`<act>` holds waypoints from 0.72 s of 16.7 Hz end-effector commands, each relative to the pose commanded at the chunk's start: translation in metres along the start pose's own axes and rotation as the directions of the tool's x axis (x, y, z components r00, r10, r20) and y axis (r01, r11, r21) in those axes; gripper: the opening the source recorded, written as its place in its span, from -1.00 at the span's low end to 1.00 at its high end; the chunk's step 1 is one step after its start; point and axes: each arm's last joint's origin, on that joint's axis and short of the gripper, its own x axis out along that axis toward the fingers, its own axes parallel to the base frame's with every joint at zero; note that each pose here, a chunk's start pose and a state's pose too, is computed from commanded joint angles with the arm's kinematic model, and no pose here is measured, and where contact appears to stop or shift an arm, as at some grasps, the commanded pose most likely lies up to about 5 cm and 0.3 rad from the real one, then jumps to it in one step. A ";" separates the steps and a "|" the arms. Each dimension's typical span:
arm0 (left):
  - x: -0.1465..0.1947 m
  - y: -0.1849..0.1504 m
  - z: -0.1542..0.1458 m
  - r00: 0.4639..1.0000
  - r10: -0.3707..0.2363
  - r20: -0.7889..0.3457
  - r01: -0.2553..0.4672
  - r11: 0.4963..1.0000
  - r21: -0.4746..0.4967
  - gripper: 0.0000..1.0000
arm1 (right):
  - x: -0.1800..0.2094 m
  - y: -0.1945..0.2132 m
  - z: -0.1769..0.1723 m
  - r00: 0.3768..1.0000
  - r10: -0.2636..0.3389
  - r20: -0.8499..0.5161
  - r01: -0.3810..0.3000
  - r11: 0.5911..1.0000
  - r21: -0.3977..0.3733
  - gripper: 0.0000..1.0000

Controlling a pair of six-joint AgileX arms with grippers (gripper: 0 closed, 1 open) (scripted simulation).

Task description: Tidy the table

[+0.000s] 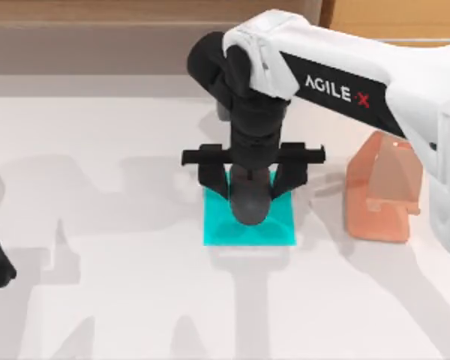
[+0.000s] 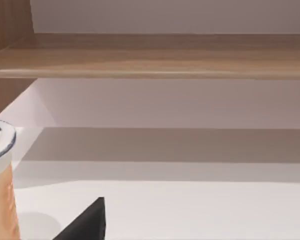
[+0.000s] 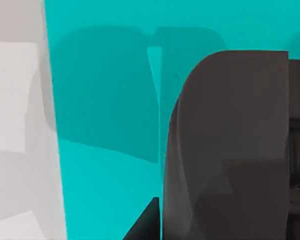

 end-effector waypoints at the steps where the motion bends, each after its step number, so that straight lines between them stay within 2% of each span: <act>1: 0.000 0.000 0.000 1.000 0.000 0.000 0.000 1.000 0.000 1.00 | 0.000 0.000 0.000 1.000 0.000 0.000 0.000 1.000 0.000 -0.40; 10: 0.000 0.000 0.000 1.000 0.000 0.000 0.000 1.000 0.000 1.00 | 0.000 0.000 0.000 1.000 0.000 0.000 0.000 1.000 0.000 0.96; 12: 0.000 0.000 0.000 1.000 0.000 0.000 0.000 1.000 0.000 1.00 | 0.000 0.000 0.000 1.000 0.000 0.000 0.000 1.000 0.000 1.00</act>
